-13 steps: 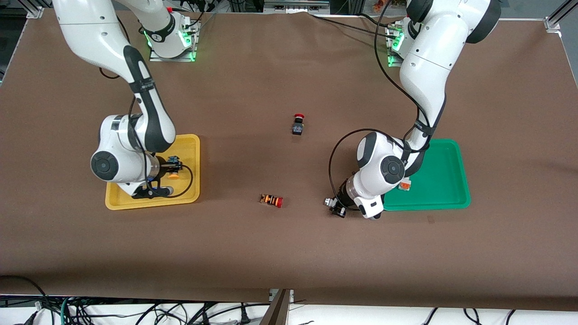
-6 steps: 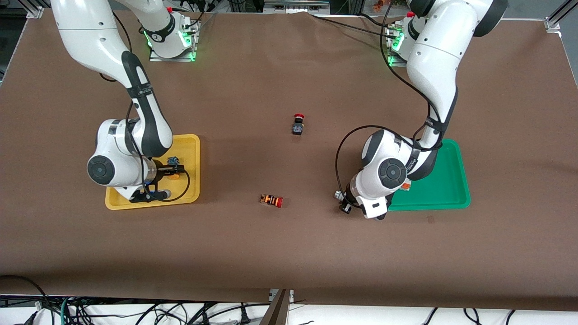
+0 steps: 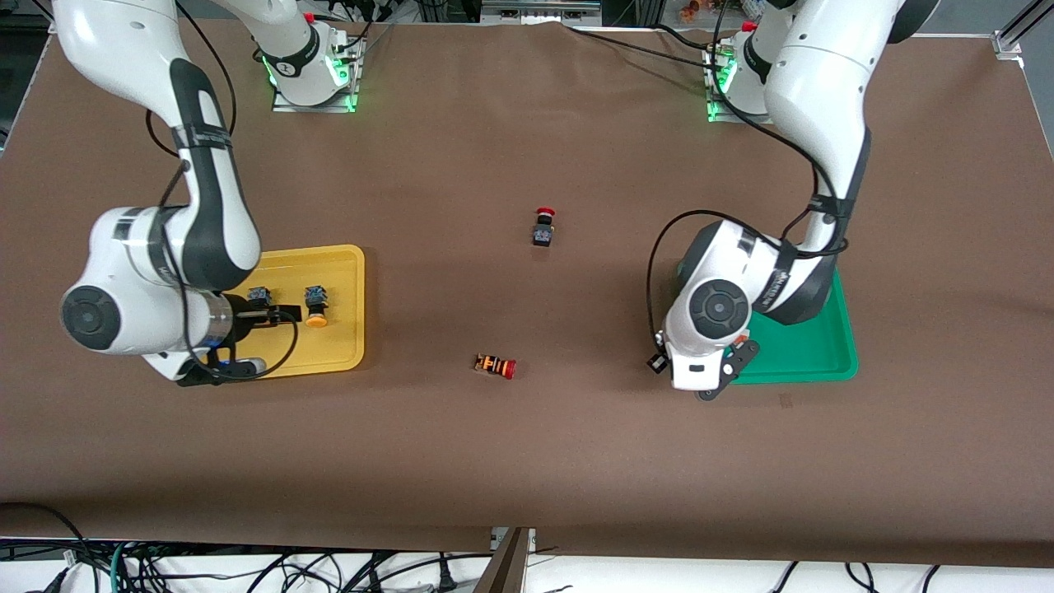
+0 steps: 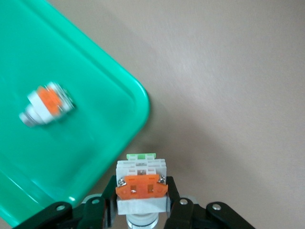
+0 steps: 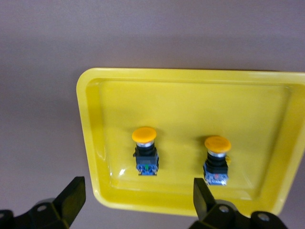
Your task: Place green and yellow buttons in trays
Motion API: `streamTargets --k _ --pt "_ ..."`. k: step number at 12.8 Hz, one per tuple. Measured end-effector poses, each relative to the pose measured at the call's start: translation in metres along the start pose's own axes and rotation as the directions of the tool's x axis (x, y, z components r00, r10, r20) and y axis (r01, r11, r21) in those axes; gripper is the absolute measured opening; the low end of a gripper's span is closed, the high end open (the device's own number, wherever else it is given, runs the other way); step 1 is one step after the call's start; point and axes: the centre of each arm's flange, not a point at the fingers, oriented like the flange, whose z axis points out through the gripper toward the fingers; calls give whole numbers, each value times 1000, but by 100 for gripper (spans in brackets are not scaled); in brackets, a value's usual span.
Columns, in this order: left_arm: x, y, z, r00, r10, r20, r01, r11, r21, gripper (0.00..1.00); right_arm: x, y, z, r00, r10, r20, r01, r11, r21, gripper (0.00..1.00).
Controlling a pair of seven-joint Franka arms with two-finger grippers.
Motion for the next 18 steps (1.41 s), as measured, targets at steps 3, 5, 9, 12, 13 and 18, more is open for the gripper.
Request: streamTargets --k 3,5,9,12,13,18 --pt "47 -40 -9 979 201 44 -202 979 36 42 -5 2 -35 1000 -17 -6 17 998 -64 100" --pt "70 -60 -5 947 312 72 -315 948 39 42 -21 7 -67 1000 -15 -15 14 998 -68 100" --pt "123 -110 8 829 547 120 -552 834 8 42 -85 28 -150 996 -27 -80 23 999 -46 100" --pt "157 -150 26 732 664 153 -668 744 -27 42 -141 23 -197 990 -45 -134 37 997 -62 100" --pt "162 -157 39 708 686 166 -691 722 -37 42 -155 22 -210 988 -47 -149 37 997 -71 100" --pt "151 -165 109 683 720 126 -720 692 -54 42 -195 30 -236 989 -26 -143 14 996 -86 100"
